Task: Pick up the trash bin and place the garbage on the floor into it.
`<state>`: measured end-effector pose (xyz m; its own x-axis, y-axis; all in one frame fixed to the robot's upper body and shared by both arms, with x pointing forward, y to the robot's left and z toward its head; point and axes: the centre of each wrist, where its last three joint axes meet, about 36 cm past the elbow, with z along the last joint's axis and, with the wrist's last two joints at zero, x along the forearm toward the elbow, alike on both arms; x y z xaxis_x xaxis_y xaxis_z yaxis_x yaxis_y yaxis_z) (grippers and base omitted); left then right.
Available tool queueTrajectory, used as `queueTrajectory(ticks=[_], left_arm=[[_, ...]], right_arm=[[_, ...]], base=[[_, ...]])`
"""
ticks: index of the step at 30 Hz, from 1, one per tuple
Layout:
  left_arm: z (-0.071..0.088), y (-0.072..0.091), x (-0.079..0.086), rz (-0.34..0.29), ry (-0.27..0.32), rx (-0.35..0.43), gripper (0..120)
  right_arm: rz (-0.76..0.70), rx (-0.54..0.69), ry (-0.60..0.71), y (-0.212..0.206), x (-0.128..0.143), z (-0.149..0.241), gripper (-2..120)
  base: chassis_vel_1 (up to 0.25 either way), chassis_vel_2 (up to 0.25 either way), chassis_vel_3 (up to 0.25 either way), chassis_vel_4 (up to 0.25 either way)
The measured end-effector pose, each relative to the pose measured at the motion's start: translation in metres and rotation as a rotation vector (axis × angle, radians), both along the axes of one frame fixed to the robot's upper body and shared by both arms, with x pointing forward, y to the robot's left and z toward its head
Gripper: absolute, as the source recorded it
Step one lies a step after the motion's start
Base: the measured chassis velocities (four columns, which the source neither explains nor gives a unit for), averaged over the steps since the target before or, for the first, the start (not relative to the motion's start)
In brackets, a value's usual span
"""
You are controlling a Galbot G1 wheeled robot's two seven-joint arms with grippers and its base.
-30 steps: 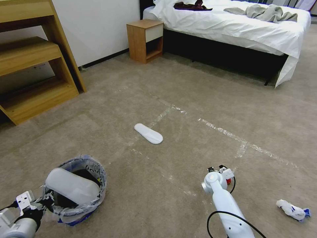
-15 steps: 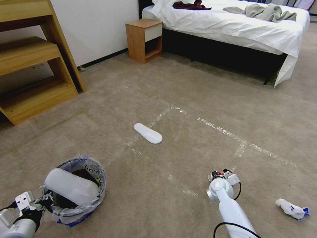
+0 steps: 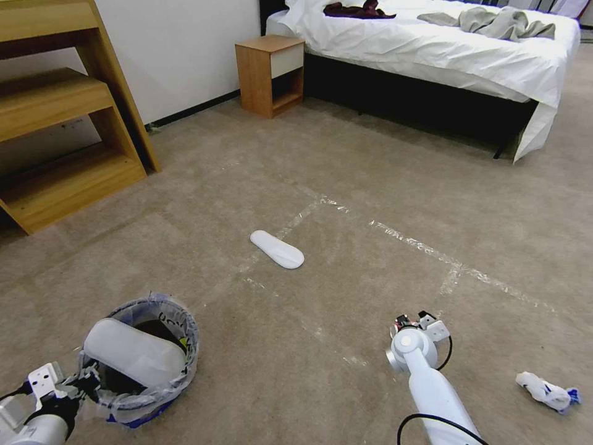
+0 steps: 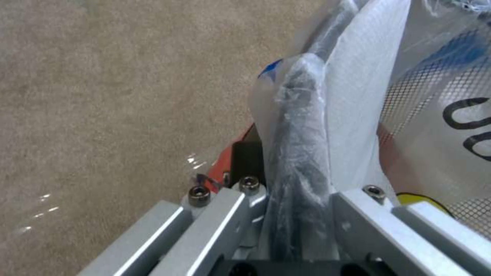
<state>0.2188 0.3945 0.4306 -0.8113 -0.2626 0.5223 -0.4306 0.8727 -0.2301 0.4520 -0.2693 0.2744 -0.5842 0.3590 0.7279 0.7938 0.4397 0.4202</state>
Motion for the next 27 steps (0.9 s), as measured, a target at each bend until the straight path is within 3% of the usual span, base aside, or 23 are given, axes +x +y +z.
queueTrajectory(ticks=[14,19,27], left_arm=[[-0.006,-0.008,0.004,-0.008,-0.004,-0.018,1],[-0.007,-0.008,0.003,-0.005,-0.001,-0.019,1],[-0.010,-0.004,0.000,0.004,0.004,-0.016,1]], right_arm=[[0.023,0.101,0.055,-0.011,-0.044,-0.015,93],[0.076,0.174,0.006,-0.003,-0.045,-0.021,96],[0.112,0.192,-0.055,0.003,-0.038,-0.022,93]], base=[[0.000,0.000,0.000,0.000],[0.000,0.000,0.000,0.000],[0.000,0.000,0.000,0.000]])
